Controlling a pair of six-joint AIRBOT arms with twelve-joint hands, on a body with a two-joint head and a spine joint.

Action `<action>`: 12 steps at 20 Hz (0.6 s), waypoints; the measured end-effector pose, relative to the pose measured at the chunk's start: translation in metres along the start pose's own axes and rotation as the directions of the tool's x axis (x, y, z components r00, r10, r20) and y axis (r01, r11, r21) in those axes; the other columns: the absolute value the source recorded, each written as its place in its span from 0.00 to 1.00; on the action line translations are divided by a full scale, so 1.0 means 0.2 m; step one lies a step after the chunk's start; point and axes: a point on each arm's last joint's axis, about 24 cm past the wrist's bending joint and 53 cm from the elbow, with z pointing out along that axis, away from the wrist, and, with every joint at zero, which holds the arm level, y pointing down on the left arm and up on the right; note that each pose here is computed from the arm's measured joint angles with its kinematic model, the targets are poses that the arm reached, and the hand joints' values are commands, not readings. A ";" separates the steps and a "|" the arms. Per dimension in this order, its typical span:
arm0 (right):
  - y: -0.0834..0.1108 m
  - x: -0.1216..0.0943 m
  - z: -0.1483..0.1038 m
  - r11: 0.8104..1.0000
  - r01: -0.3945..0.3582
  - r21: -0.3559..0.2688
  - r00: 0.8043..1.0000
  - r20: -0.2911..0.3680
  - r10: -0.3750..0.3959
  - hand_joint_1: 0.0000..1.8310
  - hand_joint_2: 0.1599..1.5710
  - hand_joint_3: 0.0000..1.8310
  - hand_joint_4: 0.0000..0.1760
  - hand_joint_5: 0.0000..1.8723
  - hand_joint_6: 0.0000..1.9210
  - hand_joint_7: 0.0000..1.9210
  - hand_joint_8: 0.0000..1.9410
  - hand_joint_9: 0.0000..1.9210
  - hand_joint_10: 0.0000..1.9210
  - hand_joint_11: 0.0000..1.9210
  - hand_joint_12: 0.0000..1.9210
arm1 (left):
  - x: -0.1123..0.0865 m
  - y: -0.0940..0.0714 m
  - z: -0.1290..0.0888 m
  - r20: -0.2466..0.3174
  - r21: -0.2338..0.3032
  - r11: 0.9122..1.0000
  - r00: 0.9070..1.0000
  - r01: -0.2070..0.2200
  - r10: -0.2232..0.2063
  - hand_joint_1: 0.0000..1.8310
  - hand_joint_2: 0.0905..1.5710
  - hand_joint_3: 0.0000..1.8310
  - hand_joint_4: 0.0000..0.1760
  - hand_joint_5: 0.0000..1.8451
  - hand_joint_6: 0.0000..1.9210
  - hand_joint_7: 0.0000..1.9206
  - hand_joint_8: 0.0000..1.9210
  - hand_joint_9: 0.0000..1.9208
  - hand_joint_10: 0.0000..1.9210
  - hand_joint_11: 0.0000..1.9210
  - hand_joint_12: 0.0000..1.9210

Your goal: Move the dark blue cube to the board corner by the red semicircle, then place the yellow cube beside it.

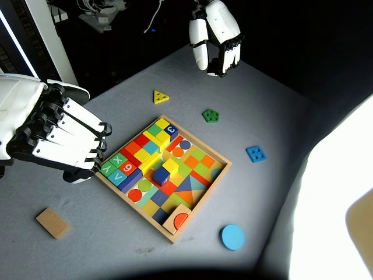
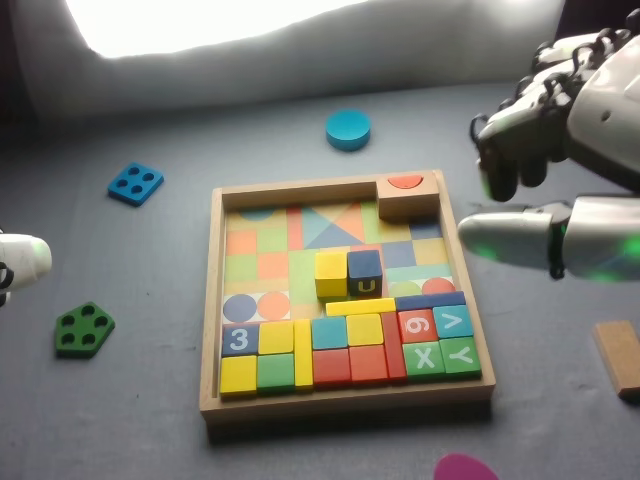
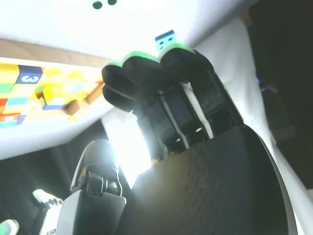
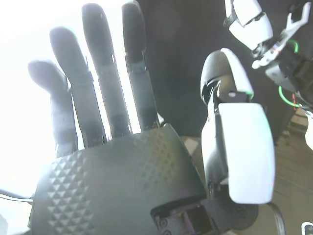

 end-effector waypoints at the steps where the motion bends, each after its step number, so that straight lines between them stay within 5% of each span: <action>1: 0.01 0.00 0.00 1.000 0.010 -0.005 1.000 -0.002 -0.010 0.02 0.72 0.03 0.00 0.14 0.03 0.15 0.01 0.13 0.03 0.00 0.44 | 0.00 0.00 0.00 -0.001 -0.001 1.000 1.000 0.002 -0.002 0.00 0.77 0.04 0.00 0.02 0.01 0.03 0.01 0.03 0.02 0.00 0.16; 3: 0.01 0.00 0.00 1.000 0.009 -0.006 1.000 0.005 -0.009 0.03 0.73 0.00 0.00 0.16 0.01 0.16 0.00 0.14 0.01 0.00 0.43 | 0.01 0.00 0.00 -0.005 -0.001 1.000 1.000 0.002 -0.002 0.01 0.79 0.01 0.00 0.03 0.00 0.03 0.00 0.03 0.00 0.00 0.16; 6: 0.02 -0.02 0.00 1.000 0.014 -0.009 1.000 0.017 -0.014 0.00 0.74 0.00 0.00 0.12 0.00 0.11 0.00 0.10 0.00 0.00 0.26 | 0.00 0.00 0.00 -0.001 -0.001 1.000 1.000 0.000 0.000 0.00 0.77 0.00 0.00 0.02 0.00 0.02 0.00 0.02 0.00 0.00 0.10; 8: 0.01 0.00 0.00 0.999 0.036 -0.006 0.999 0.009 -0.036 0.03 0.73 0.00 0.00 0.13 0.00 0.12 0.00 0.10 0.00 0.00 0.25 | 0.00 0.00 0.00 -0.003 -0.001 1.000 1.000 0.000 0.000 0.00 0.77 0.00 0.00 0.02 0.00 0.02 0.00 0.01 0.00 0.00 0.01; 12: -0.04 0.10 0.04 0.999 0.029 0.041 1.000 -0.011 -0.028 0.01 0.72 0.00 0.08 0.14 0.01 0.10 0.00 0.08 0.00 0.00 0.29 | 0.00 0.00 0.00 -0.004 -0.001 1.000 1.000 0.001 -0.001 0.00 0.75 0.00 0.06 0.01 0.00 0.01 0.00 0.01 0.00 0.02 0.01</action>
